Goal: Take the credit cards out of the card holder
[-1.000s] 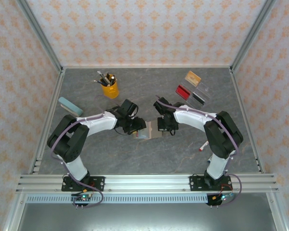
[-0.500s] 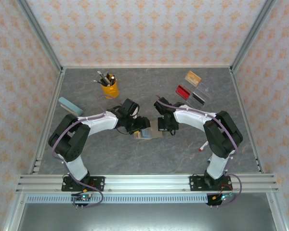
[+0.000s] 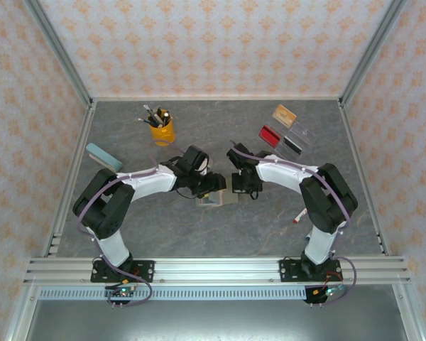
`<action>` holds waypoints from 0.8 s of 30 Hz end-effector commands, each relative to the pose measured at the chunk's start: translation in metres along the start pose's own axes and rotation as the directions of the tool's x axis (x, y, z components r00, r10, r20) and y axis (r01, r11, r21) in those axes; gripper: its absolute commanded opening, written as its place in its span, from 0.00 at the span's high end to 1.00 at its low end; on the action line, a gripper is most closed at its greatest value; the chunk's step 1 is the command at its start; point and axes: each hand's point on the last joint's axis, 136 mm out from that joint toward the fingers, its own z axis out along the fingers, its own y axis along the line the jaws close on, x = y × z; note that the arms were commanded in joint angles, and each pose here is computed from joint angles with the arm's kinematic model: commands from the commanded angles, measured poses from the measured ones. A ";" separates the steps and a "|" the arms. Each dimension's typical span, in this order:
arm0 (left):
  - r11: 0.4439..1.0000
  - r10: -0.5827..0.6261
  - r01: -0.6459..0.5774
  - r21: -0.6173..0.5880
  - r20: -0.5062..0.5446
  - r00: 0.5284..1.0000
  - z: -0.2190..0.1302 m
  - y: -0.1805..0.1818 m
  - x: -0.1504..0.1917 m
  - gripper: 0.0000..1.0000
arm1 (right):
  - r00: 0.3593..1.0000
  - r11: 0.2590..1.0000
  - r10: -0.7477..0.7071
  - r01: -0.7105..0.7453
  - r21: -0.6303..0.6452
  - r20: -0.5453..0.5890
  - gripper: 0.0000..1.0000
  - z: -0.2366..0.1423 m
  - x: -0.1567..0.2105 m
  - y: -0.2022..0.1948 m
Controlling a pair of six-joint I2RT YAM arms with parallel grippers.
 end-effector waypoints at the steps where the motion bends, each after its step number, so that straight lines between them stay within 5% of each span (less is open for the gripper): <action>1: 0.998 0.042 -0.043 0.041 0.015 0.999 -0.002 -0.016 -0.006 0.46 | 1.000 1.000 0.003 -0.002 0.005 -0.016 0.93 0.007 0.006 -0.002; 7: 0.998 0.051 -0.051 0.045 0.019 0.999 -0.005 -0.017 -0.005 0.57 | 1.000 0.998 -0.009 0.007 -0.066 -0.026 0.93 0.006 0.007 0.011; 14: 0.999 0.045 -0.045 0.006 0.023 0.999 -0.006 -0.005 -0.001 0.56 | 0.999 0.981 -0.013 0.002 -0.194 -0.052 0.93 0.010 0.008 0.041; 24: 0.998 0.041 -0.037 -0.053 0.063 0.997 -0.008 0.004 -0.007 0.56 | 0.992 0.995 0.060 -0.051 -0.085 0.114 0.74 -0.026 -0.010 0.005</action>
